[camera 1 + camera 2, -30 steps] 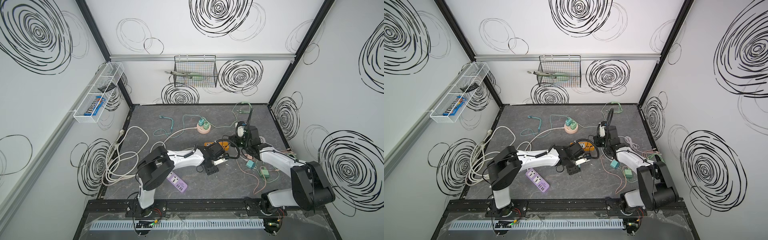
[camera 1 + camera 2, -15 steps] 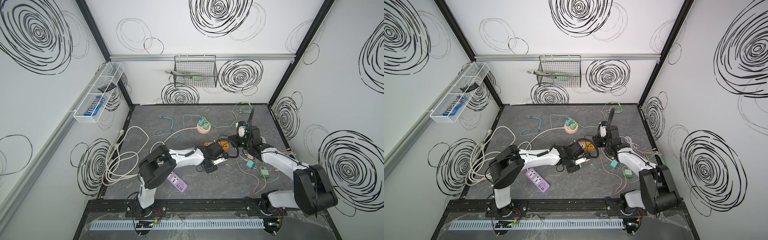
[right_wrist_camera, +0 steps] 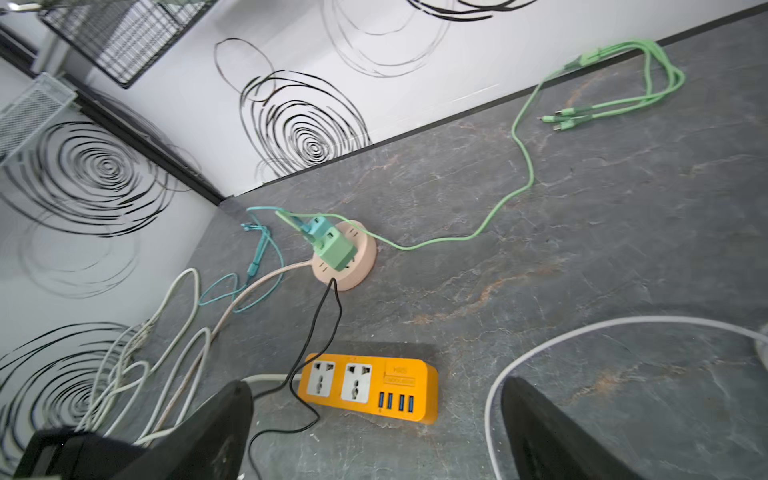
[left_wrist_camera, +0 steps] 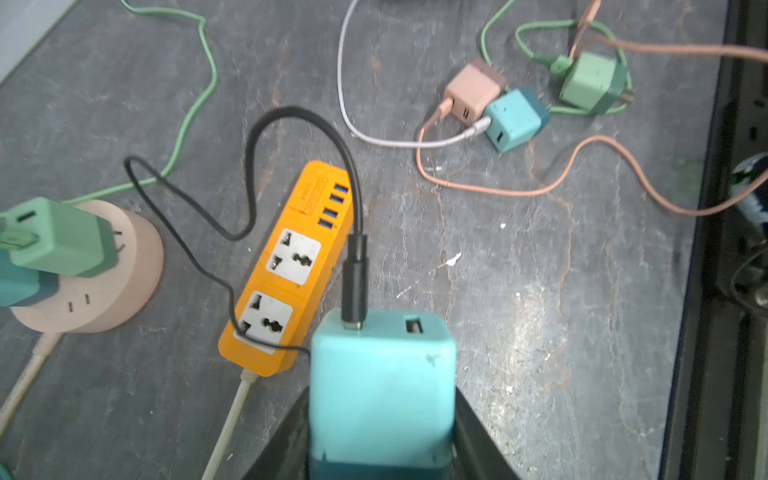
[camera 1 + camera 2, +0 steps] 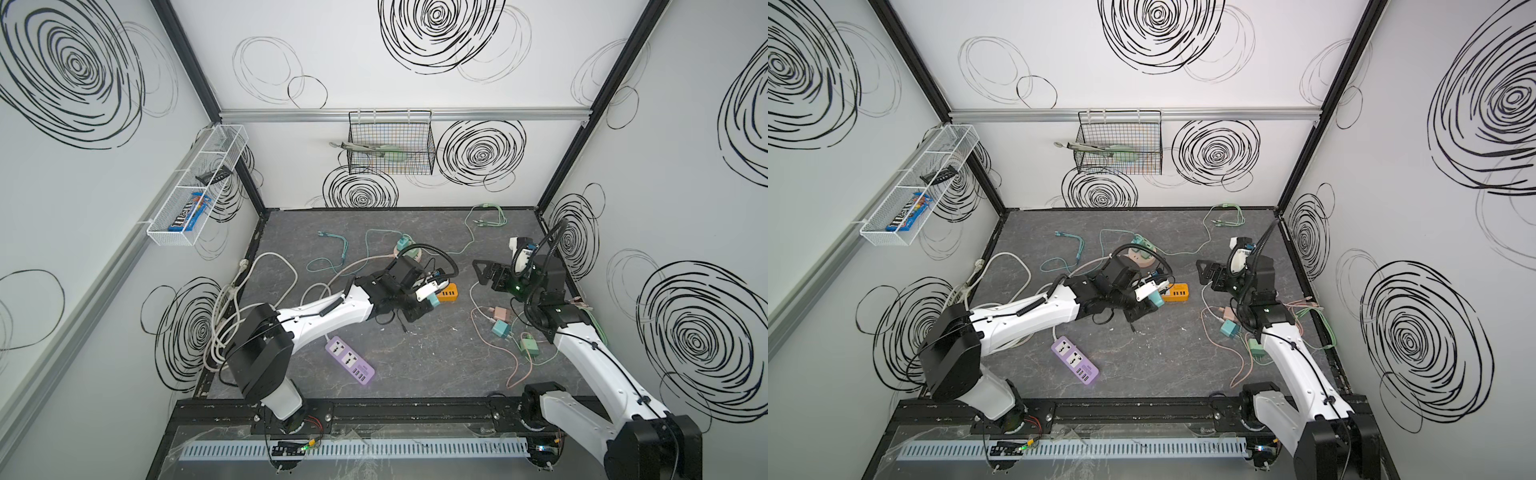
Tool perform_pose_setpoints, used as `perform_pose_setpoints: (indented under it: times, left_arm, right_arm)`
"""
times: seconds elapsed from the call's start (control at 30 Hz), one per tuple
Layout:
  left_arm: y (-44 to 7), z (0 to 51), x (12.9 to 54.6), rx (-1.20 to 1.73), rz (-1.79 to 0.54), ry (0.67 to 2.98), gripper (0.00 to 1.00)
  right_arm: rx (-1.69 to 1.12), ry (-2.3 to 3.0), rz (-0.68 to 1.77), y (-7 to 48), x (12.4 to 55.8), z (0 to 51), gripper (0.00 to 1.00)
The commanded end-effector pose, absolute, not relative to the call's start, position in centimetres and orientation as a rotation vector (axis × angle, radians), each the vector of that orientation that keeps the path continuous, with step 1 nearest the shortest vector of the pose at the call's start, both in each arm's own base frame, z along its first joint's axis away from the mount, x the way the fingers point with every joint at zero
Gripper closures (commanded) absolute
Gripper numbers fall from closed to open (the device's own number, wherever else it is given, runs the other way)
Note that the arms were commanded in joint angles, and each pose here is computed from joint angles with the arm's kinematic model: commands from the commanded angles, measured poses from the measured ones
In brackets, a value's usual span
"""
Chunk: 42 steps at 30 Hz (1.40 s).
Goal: Insert the plug
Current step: 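Lift the teal adapter with the left gripper toward the right gripper, then close the right gripper on the teal adapter while the left gripper holds it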
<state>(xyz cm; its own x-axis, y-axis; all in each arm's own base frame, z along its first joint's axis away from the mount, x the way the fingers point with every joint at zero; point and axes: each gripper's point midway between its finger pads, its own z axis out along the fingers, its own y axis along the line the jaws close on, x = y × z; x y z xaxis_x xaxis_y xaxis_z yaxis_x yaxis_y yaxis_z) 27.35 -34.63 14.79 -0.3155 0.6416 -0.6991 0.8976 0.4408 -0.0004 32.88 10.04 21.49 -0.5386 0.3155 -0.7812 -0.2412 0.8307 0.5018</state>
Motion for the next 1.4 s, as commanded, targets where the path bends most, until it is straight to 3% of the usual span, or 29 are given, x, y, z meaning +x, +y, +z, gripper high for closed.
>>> perform_pose_setpoints:
  times: [0.0, 0.1, 0.2, 0.5, 0.9, 1.37]
  left_arm:
    - [-35.4, 17.4, 27.7, 1.235, -0.624, 1.971, 1.0]
    - [-35.5, 18.3, 28.4, 1.222, -0.584, 1.925, 1.0]
    - [-35.5, 18.9, 29.0, 1.239, -0.537, 1.866, 1.0]
    - [-35.5, 21.4, 29.4, 1.308, -0.392, 1.593, 1.0]
    - [-35.9, 21.9, 29.4, 1.415, -0.25, 1.478, 1.0]
    - [-36.2, 21.3, 28.6, 1.474, -0.214, 1.391, 1.0]
  right_arm:
    - [-0.109, 2.049, 0.908, 13.0, 31.3, 22.3, 0.03]
    - [-0.193, 2.053, 1.072, 15.0, 30.6, 23.0, 0.01]
    - [-0.208, 2.065, 1.178, 16.1, 30.2, 23.6, 0.1]
    - [-0.231, 2.144, 1.238, 16.9, 28.8, 23.3, 0.21]
    - [-0.378, 2.222, 1.351, 20.6, 26.3, 22.8, 0.26]
    - [-0.358, 2.298, 1.435, 21.9, 26.5, 21.6, 0.53]
